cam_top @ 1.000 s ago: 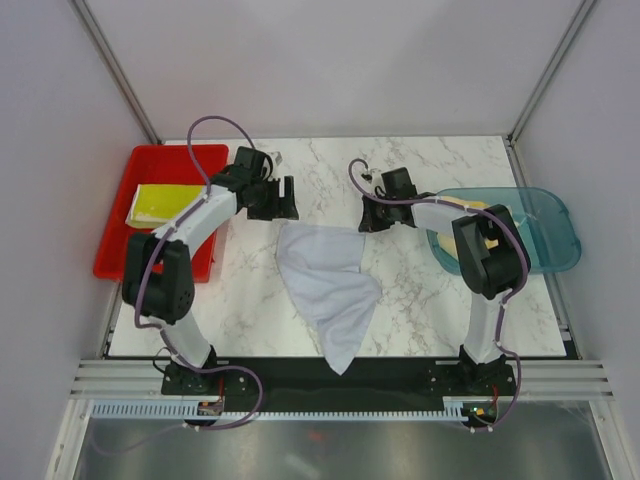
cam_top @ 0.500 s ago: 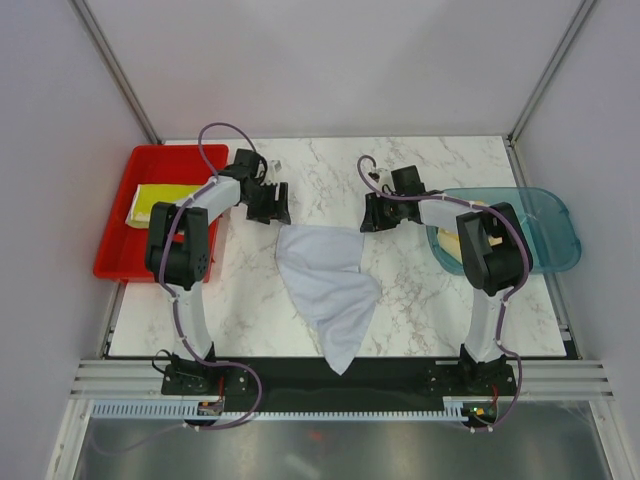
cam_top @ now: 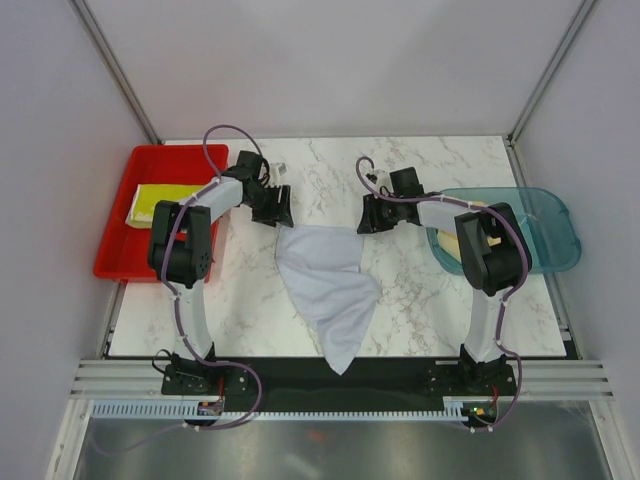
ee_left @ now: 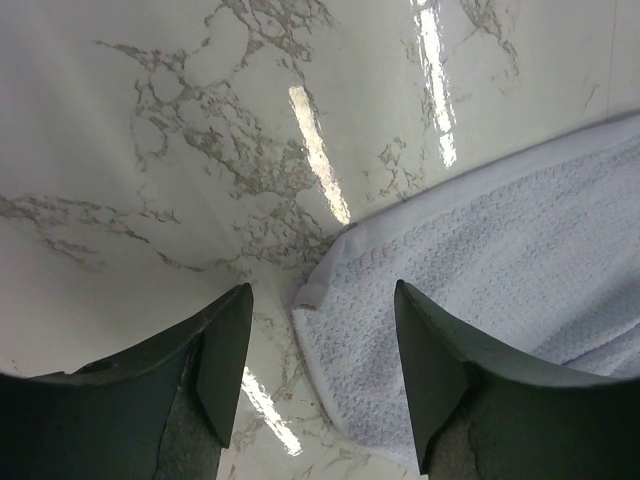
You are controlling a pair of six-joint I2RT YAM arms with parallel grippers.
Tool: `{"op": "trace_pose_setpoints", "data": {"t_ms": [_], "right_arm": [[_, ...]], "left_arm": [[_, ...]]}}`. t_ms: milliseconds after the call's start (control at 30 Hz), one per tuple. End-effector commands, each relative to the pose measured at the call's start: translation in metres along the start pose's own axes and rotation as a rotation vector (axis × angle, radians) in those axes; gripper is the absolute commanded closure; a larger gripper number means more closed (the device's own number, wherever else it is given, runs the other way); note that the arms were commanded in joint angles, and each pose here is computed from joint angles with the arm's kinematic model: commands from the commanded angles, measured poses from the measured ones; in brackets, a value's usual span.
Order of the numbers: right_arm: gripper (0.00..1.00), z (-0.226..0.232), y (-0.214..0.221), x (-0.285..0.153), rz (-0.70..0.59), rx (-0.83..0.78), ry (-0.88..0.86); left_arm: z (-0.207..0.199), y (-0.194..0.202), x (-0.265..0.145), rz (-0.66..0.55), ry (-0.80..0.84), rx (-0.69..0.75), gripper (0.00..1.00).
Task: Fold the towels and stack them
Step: Flatten out the crumpled towel
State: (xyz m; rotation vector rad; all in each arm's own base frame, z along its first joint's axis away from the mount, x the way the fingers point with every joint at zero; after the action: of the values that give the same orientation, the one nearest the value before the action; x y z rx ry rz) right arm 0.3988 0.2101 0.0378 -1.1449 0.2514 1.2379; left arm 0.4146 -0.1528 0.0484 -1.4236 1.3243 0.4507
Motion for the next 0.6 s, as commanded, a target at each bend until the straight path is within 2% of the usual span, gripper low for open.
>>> {"op": "trace_pose_setpoints", "data": {"t_ms": [0,100,400,567], "right_arm": [[0.6,0.005,0.012,0.003,0.028,-0.002,-0.024],[0.61,0.007,0.011,0.002,0.025,-0.005,-0.023],[0.63,0.003,0.015,-0.001,0.02,-0.012,0.044],[0.64,0.005,0.021,0.003,0.034,-0.023,0.049]], "left_arm": [[-0.006,-0.005,-0.002,-0.019,0.041,0.056,0.35],[-0.006,-0.001,0.001,-0.007,0.049,0.047,0.38],[-0.007,0.002,0.005,0.008,0.041,0.036,0.54],[-0.007,0.002,0.009,0.013,0.031,0.03,0.67]]}}
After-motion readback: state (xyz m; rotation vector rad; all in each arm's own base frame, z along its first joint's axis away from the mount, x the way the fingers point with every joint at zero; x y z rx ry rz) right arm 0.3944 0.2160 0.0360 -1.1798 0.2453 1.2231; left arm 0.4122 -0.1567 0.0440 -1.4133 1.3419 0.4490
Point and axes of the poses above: each gripper's point midway between its finger pads, its own x axis out along the fingers, its own z axis along the line the jaws close on, y = z × x, the point moved 2 cm from there along -x, back along the fingers, and after that the axes turned 4 degrees about x, right-handed, at the moved point
